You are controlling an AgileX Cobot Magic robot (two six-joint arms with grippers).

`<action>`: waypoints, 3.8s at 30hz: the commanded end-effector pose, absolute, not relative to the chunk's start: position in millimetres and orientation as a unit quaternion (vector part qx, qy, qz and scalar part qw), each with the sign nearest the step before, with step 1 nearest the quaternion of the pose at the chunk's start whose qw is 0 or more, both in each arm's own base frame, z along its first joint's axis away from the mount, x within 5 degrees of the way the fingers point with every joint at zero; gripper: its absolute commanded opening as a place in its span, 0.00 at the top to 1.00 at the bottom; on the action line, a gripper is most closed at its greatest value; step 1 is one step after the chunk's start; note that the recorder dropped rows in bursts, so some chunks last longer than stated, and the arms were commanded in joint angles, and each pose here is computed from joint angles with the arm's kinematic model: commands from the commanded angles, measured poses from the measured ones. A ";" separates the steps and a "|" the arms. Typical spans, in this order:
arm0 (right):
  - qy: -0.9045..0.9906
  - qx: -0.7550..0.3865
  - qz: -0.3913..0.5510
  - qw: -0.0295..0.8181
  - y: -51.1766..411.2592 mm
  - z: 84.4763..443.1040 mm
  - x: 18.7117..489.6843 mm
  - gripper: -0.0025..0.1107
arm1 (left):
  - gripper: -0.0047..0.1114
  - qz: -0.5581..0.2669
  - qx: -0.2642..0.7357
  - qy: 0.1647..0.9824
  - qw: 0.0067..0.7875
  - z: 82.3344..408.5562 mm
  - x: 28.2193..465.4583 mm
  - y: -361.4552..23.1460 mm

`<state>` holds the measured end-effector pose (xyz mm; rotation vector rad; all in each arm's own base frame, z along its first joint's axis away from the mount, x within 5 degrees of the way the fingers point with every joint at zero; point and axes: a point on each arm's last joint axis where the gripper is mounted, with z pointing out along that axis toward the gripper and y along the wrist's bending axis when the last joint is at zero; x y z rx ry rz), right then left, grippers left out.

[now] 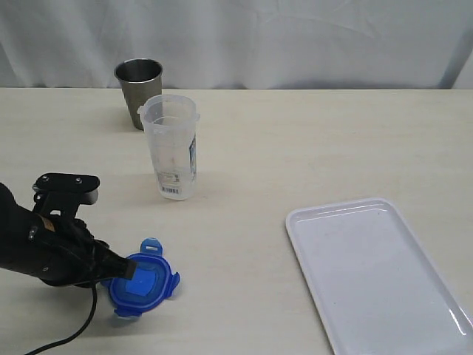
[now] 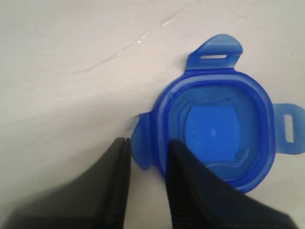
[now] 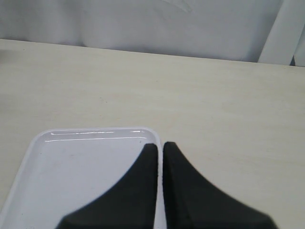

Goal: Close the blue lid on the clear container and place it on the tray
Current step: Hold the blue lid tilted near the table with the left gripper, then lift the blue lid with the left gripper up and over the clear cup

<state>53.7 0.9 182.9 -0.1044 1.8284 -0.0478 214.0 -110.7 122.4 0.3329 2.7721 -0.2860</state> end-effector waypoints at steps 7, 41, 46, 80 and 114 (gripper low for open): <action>0.790 -0.044 -0.024 0.611 0.5 182.3 53.5 0.94 | 0.68 -0.098 0.127 0.969 0.189 124.3 216.5 -112.0; 0.790 -0.044 -0.025 0.611 0.5 182.3 53.5 0.94 | 0.69 -0.084 0.135 0.971 0.180 109.2 216.7 -110.4; 0.790 -0.044 -0.025 0.611 0.5 182.3 53.5 0.94 | 0.85 -0.083 0.135 0.970 0.187 109.7 217.9 -110.5; 0.790 -0.044 -0.025 0.611 0.5 182.3 53.5 0.94 | 0.96 -0.089 0.269 0.894 0.348 232.7 185.7 -96.6; 0.790 -0.044 -0.024 0.611 0.5 182.3 53.5 0.94 | 0.96 0.203 0.512 0.584 0.596 328.1 357.6 -118.3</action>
